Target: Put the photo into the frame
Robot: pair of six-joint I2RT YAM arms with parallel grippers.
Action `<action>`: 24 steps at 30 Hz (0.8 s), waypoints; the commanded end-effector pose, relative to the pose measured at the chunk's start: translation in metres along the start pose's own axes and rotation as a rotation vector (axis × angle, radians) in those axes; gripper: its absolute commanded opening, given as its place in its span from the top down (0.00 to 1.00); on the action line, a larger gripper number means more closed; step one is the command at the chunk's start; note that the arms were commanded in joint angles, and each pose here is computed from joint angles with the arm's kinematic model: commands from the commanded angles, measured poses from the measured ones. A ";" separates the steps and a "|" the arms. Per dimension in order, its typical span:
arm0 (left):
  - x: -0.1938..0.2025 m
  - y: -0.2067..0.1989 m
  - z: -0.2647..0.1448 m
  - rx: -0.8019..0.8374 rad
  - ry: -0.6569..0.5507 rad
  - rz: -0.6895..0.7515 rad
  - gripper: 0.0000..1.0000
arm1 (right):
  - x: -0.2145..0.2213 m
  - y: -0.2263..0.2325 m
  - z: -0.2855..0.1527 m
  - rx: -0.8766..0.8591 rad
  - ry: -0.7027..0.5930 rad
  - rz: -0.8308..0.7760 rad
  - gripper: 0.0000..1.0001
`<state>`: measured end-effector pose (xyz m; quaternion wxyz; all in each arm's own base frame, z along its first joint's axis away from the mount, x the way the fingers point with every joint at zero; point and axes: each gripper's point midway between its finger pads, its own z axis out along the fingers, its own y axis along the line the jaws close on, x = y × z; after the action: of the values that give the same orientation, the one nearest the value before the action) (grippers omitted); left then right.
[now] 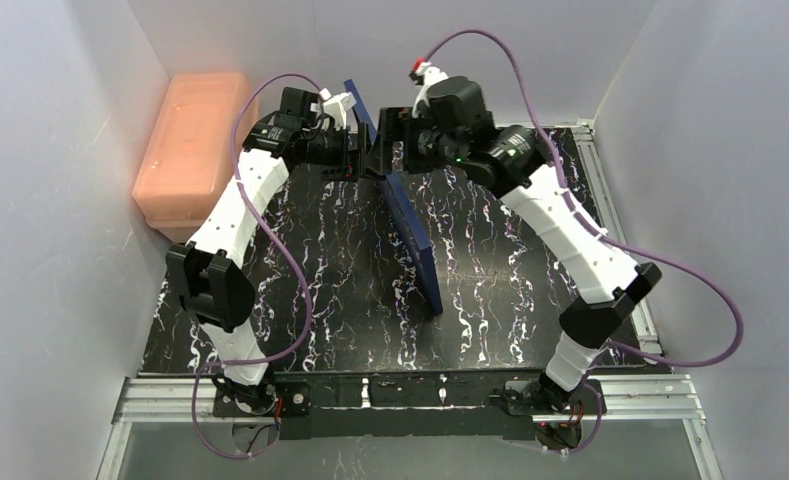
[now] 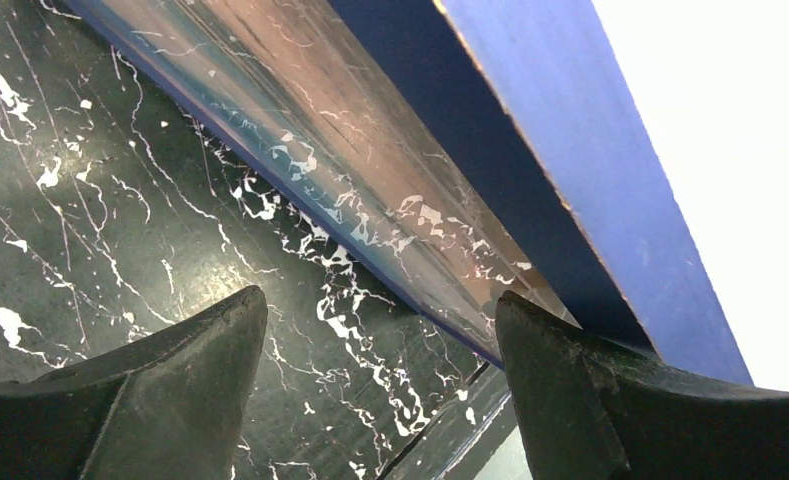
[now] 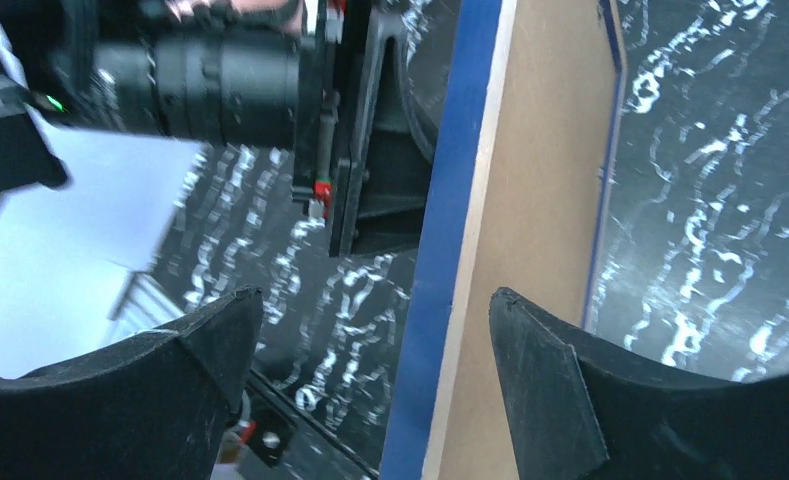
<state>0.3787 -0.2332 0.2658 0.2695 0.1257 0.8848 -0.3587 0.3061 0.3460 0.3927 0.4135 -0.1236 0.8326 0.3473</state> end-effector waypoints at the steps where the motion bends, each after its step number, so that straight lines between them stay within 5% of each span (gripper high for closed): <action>1: -0.007 -0.011 -0.004 0.011 -0.007 0.040 0.18 | 0.027 -0.030 -0.002 0.196 0.113 -0.187 0.10; 9: -0.007 -0.009 0.001 0.020 0.003 0.037 0.19 | 0.037 -0.033 0.001 0.199 0.137 -0.210 0.20; 18: -0.017 -0.013 0.004 0.018 -0.004 0.073 0.20 | 0.027 -0.048 -0.011 0.272 0.102 -0.241 0.53; 24: -0.001 -0.009 -0.017 -0.022 0.025 0.099 0.18 | 0.024 -0.066 -0.014 0.317 0.091 -0.230 0.57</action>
<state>0.3912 -0.2422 0.2642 0.2701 0.1535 0.8844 -0.3482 0.3109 0.3160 0.3322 0.4005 -0.1849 0.8808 0.1724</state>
